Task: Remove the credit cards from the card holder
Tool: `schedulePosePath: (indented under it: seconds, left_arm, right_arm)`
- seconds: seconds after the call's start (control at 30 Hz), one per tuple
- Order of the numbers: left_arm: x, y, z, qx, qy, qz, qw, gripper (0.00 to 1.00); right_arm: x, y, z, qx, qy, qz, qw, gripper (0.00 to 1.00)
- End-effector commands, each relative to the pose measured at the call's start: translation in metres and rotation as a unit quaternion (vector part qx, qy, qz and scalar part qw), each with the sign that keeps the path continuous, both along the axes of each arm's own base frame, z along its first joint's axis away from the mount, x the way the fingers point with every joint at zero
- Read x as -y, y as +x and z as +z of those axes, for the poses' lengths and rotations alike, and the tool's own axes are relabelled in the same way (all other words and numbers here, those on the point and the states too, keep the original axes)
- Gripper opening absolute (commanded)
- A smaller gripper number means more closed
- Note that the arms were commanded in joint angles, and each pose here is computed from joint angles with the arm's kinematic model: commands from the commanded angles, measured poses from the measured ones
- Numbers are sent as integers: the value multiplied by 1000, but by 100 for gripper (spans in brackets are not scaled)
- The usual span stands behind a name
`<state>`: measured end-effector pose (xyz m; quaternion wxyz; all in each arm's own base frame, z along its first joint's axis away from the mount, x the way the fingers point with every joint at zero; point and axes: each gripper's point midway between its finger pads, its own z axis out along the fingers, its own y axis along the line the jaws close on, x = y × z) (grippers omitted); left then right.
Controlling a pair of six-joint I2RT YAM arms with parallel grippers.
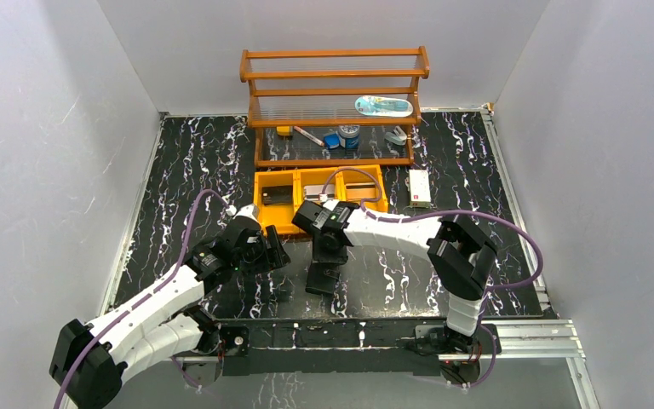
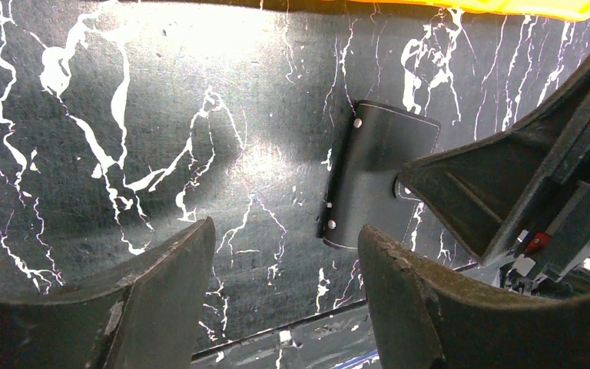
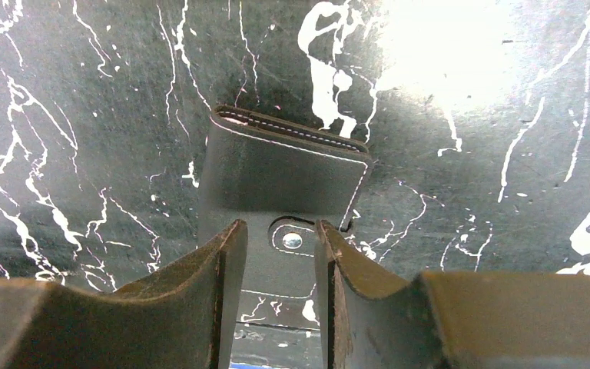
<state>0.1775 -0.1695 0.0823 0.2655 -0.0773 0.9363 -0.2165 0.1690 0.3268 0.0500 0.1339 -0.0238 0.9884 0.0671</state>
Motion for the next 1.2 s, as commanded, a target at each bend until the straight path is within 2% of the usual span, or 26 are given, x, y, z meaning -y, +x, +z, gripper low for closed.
schedulePosePath:
  seconds: [0.0, 0.17, 0.5, 0.57, 0.6, 0.67, 0.93, 1.07, 1.17]
  left_arm:
    - [0, 2, 6, 11, -4, -4, 1000, 66]
    - [1, 1, 4, 7, -4, -7, 1000, 66]
    - [5, -1, 3, 3, -16, -10, 1000, 66]
    - [6, -2, 3, 2, -18, -13, 1000, 66]
    - [7, -2, 3, 1, -19, -16, 1000, 66]
    - [8, -2, 3, -1, -20, -21, 1000, 66]
    - [14, -4, 0, -10, -22, -35, 999, 65]
    - [13, -5, 0, -11, -22, -35, 999, 65]
    - [12, -6, 0, -10, -23, -35, 999, 65]
  right_arm:
    - [9, 6, 16, 26, -25, -12, 999, 47]
    - [2, -4, 2, 1, -14, -2, 1000, 46]
    - [8, -21, -28, -22, -55, 3, 998, 44]
    - [13, -23, -33, -24, -62, -2, 998, 40]
    - [15, -24, -35, -23, -58, -4, 998, 32]
    - [16, -24, -36, -22, -52, -4, 998, 26]
    - [6, -28, -33, -32, 14, 5, 999, 19]
    - [-6, -25, -22, -23, 78, 9, 997, 18]
    - [-10, -22, -10, -16, 131, 4, 991, 13]
